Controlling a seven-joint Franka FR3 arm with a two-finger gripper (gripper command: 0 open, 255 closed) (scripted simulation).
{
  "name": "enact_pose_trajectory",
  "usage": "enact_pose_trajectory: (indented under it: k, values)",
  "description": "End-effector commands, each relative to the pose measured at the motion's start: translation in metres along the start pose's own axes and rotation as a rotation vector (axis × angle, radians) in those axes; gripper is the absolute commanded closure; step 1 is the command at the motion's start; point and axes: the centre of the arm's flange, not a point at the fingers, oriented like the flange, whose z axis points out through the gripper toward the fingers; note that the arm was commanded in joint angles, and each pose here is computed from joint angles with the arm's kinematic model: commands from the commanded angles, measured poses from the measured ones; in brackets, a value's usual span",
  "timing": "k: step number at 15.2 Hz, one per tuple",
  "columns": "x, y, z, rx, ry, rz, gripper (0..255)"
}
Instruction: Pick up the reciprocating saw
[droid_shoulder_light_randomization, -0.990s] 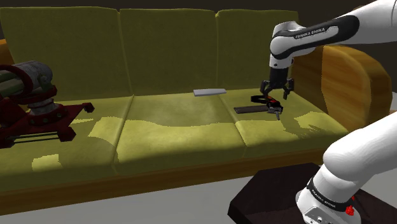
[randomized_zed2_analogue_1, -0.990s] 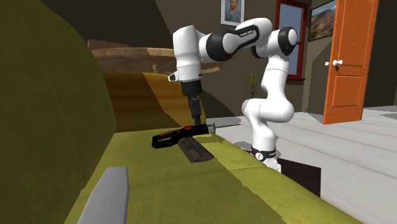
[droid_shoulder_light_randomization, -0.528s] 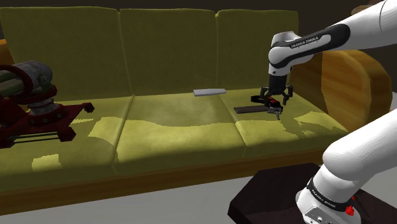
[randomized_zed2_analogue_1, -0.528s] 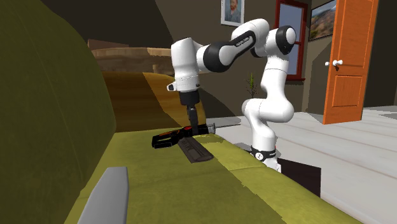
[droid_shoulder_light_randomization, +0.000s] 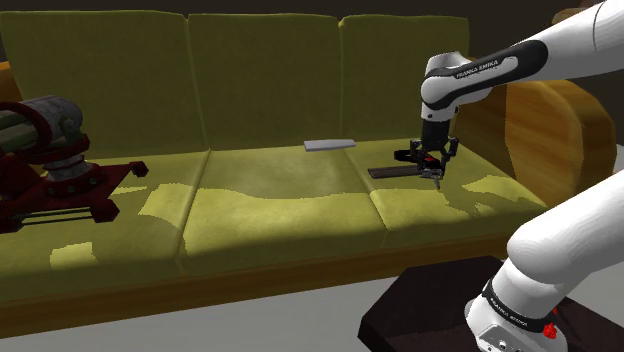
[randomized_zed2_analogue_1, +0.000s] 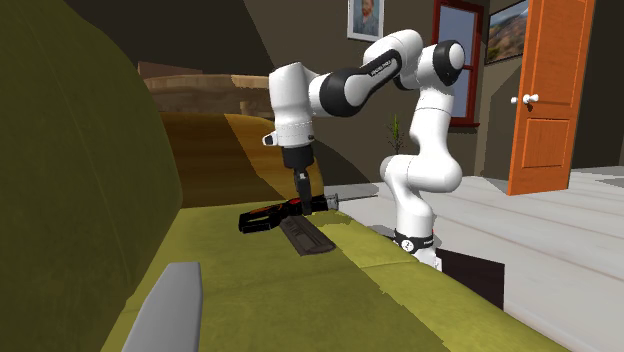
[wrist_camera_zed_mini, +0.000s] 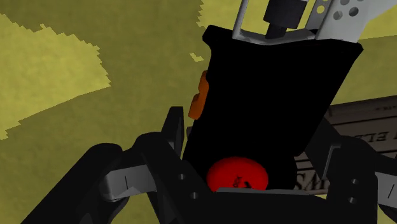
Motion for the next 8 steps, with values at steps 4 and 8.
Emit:
enact_pose_trajectory:
  k: [4, 8]
  values:
    - [0.000, 0.000, 0.001, 0.000, 0.000, 0.000, 255]
    - [-0.003, 0.002, -0.020, 0.000, 0.000, 0.000, 255]
